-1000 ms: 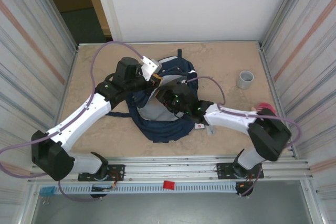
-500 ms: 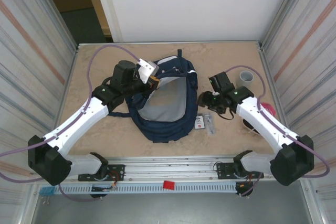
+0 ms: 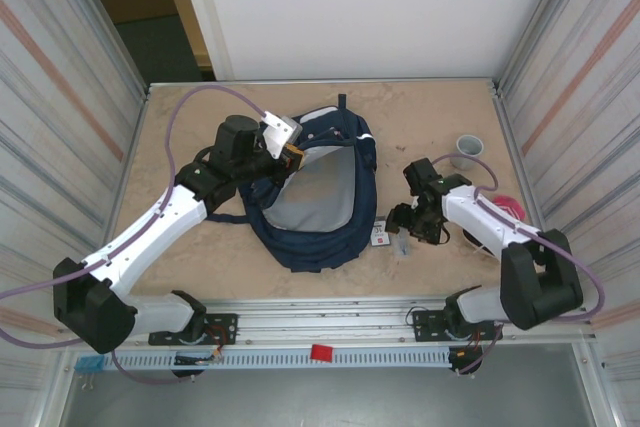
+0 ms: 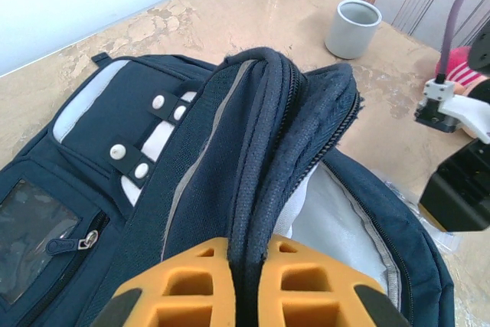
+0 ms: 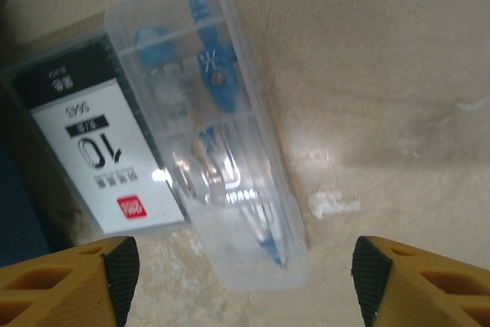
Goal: Pack the student bag
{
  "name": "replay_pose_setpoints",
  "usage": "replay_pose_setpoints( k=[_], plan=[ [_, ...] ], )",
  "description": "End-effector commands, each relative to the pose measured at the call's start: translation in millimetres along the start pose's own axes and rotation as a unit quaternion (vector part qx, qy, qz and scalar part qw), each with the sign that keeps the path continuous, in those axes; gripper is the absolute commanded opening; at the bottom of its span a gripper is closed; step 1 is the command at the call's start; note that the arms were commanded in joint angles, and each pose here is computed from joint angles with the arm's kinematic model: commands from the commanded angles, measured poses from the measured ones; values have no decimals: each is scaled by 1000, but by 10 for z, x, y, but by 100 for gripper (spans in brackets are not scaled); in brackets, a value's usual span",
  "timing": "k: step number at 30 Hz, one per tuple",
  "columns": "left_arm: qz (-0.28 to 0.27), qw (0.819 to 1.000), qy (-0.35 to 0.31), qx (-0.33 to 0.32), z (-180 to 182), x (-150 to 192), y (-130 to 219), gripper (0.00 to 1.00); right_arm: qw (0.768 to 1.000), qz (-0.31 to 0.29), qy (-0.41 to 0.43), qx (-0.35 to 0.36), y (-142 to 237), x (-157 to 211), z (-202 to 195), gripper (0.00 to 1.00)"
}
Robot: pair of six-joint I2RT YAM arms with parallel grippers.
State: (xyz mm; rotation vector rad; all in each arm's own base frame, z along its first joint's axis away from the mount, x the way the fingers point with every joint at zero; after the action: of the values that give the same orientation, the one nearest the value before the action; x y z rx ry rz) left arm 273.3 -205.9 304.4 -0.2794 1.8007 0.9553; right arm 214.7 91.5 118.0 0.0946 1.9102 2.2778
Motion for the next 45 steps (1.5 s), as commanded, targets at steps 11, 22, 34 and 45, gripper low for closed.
replay_pose_setpoints(
  k=[11,22,34,45],
  plan=[
    [-57,998,-1,-11,9,-248,150,0,996,35,-70,48,-284,-144,-378,62],
    [-59,998,-1,-10,12,-264,144,0,997,-33,-47,43,365,-124,-236,74],
    [-61,998,1,-5,0,-284,153,0,999,12,-31,5,-80,-129,15,73],
    [-63,998,-2,-9,-2,-288,190,0,996,52,-26,67,-392,-159,-92,53]
  ],
)
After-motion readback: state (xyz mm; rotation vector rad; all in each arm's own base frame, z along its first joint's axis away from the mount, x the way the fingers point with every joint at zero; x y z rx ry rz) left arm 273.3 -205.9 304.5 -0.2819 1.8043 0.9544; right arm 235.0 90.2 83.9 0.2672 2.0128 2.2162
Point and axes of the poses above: each hand's point on the last joint's axis, 136 mm out from that joint toward the fingers, its own y axis back along the fingers, its own z axis along the line the jaws close on, x = y × z, the point moved 7 cm from there along y, back along the fingers, and after that the axes turned 5 degrees about y, right-handed, at the moved point
